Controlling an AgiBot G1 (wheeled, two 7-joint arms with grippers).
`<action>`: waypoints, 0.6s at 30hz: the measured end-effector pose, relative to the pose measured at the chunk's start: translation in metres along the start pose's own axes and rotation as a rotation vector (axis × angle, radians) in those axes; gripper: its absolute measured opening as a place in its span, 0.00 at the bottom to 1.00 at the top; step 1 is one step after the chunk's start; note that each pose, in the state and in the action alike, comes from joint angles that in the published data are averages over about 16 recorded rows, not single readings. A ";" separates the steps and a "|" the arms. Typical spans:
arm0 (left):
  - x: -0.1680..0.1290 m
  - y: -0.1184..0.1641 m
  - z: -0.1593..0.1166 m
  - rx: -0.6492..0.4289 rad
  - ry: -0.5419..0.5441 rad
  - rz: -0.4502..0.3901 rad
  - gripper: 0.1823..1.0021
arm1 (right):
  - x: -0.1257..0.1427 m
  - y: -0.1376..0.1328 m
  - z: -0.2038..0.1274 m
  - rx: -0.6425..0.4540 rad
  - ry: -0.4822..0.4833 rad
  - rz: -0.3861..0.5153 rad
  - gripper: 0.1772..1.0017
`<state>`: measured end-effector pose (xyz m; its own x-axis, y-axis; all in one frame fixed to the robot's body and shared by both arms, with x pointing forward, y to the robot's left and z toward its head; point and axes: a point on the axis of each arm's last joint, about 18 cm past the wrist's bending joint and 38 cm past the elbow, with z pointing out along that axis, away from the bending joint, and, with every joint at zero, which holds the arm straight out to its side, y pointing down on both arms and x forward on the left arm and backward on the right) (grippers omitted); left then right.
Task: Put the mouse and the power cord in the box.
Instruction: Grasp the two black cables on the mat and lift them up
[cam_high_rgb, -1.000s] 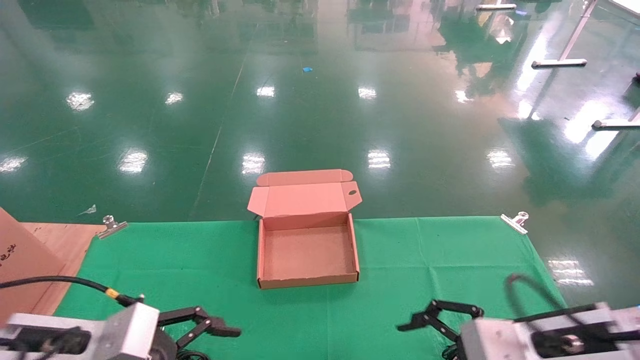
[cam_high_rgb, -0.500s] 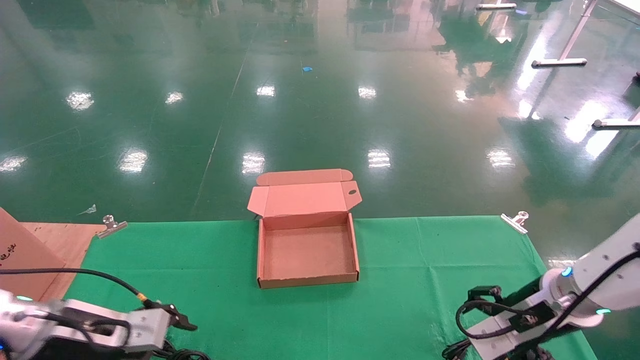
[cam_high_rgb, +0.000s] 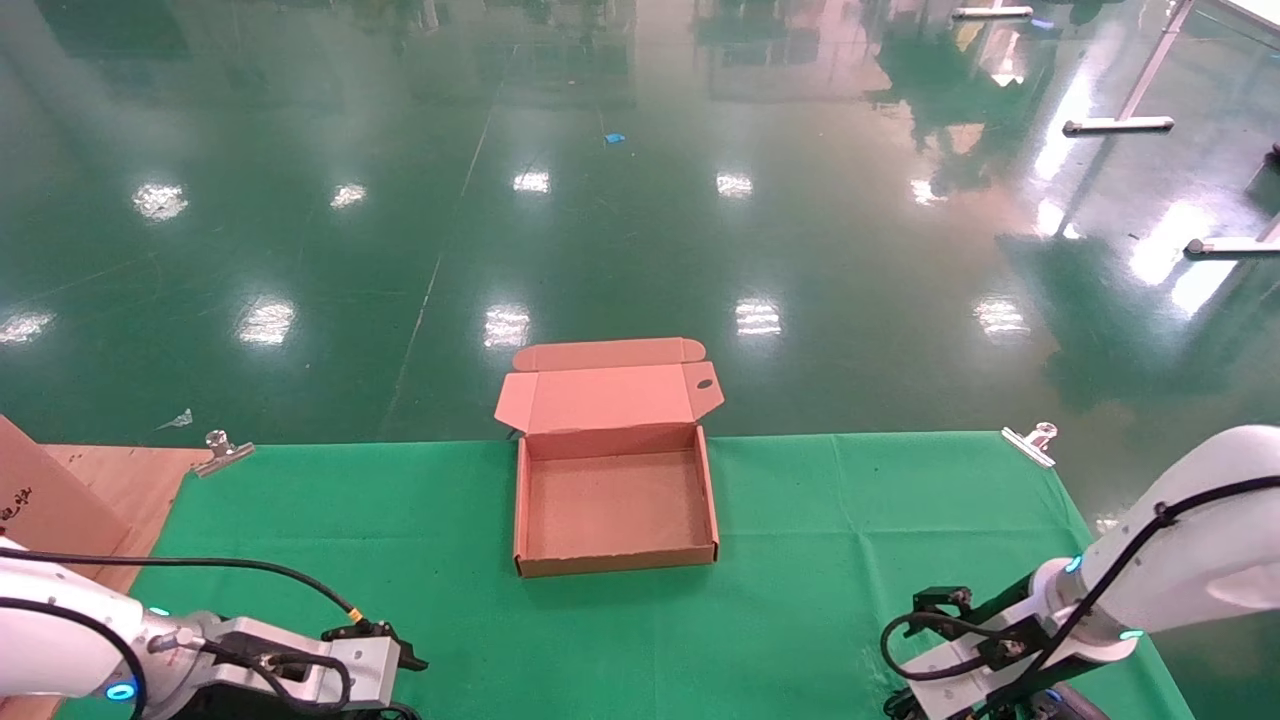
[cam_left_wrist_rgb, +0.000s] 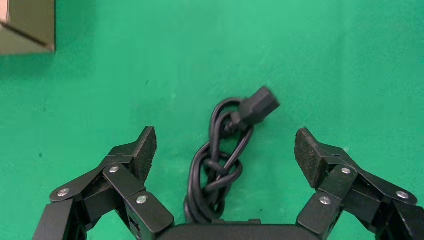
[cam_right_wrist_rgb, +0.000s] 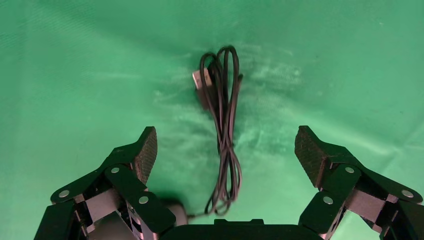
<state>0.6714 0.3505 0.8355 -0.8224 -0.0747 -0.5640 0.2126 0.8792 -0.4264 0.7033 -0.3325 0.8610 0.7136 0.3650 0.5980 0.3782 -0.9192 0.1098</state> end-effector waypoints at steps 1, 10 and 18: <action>-0.001 0.002 0.002 -0.007 -0.007 0.000 1.00 | 0.000 0.000 0.003 0.000 0.000 0.000 1.00; -0.011 0.017 0.015 -0.085 -0.081 -0.005 1.00 | -0.001 0.004 0.022 -0.007 0.018 0.010 1.00; -0.016 0.027 0.017 -0.127 -0.116 -0.010 0.99 | 0.002 0.014 0.030 -0.054 0.066 0.025 0.99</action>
<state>0.6989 0.3673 0.8208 -0.7563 -0.1313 -0.6409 0.1300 0.9300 -0.3439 0.7277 -0.3405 0.8395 0.6812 0.3333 0.6518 0.3273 -0.9351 0.1361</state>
